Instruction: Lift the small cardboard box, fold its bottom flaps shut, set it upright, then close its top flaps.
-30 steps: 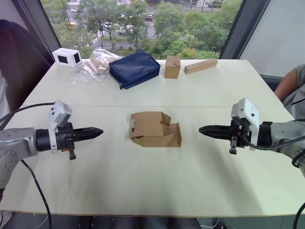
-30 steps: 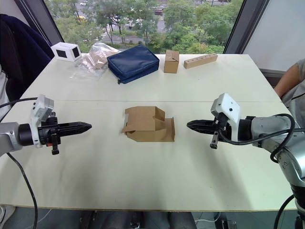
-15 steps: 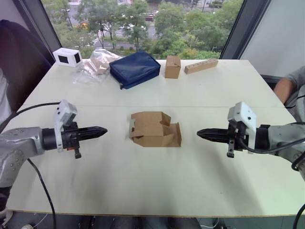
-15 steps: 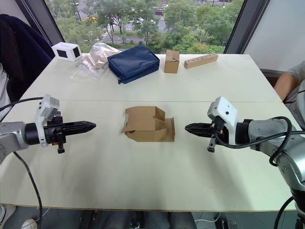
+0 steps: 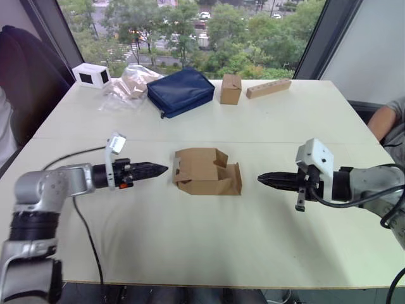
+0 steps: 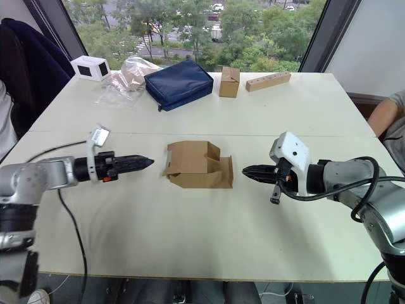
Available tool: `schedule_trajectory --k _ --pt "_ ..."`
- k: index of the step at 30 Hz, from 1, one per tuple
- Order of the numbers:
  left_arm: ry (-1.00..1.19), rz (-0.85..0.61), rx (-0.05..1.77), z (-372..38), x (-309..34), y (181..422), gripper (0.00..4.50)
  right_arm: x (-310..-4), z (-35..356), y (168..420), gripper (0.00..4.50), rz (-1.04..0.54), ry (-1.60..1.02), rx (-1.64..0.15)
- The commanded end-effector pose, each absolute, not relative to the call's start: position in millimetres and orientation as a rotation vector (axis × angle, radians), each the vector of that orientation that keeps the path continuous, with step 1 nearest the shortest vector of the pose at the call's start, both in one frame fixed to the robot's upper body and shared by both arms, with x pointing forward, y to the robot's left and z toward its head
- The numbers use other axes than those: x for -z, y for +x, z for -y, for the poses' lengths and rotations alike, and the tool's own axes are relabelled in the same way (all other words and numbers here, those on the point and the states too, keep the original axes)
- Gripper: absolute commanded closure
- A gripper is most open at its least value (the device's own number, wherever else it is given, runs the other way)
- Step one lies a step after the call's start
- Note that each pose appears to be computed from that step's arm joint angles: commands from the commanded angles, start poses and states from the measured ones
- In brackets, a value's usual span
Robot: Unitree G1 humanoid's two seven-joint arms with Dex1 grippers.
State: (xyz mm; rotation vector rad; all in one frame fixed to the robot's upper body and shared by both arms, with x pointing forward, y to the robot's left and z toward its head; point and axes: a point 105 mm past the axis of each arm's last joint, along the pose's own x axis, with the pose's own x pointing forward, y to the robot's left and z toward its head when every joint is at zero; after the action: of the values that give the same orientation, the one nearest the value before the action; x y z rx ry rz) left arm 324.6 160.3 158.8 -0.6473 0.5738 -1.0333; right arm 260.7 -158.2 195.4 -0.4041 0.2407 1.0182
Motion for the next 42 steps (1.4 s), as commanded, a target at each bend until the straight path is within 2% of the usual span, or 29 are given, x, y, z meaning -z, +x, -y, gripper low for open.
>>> schedule_trajectory --k 1,7,14,25,26,28,30,36,37,42 --pt "-0.817 -0.614 1.039 -156.7 -165.1 332.9 0.05 -199.6 155.4 256.6 4.5 -0.2 -0.438 -1.004" --pt "-0.874 -0.71 1.042 -133.3 -152.6 345.5 0.05 -200.5 157.0 253.6 4.5 -0.196 -0.436 -0.971" --pt "-0.876 -0.715 1.098 -98.8 -147.6 360.9 0.05 -200.0 158.8 247.0 4.5 -0.196 -0.429 -0.931" --pt "-0.849 -0.704 1.157 -76.9 -143.1 373.4 0.05 -201.7 161.1 241.7 4.5 -0.201 -0.432 -0.893" --pt "-0.844 -0.707 1.166 -75.2 -142.4 373.1 0.55 -201.8 161.1 241.6 4.5 -0.201 -0.432 -0.892" --pt "-0.834 -0.717 1.191 -72.9 -142.1 371.0 1.09 -202.1 160.8 241.0 4.5 -0.201 -0.432 -0.89" --pt "-0.826 -0.719 1.211 -72.5 -142.6 369.3 1.85 -201.9 161.0 240.4 4.5 -0.202 -0.431 -0.887" --pt "-0.826 -0.723 1.225 -76.9 -145.6 367.7 4.32 -201.1 158.8 240.1 4.5 -0.198 -0.426 -0.884" --pt "-0.827 -0.725 1.23 -78.0 -147.2 366.8 4.46 -201.0 158.0 240.7 4.5 -0.194 -0.425 -0.883" --pt "-0.857 -0.702 1.267 -84.0 -163.3 360.3 4.46 -203.6 157.9 253.7 4.5 -0.136 -0.413 -0.818"
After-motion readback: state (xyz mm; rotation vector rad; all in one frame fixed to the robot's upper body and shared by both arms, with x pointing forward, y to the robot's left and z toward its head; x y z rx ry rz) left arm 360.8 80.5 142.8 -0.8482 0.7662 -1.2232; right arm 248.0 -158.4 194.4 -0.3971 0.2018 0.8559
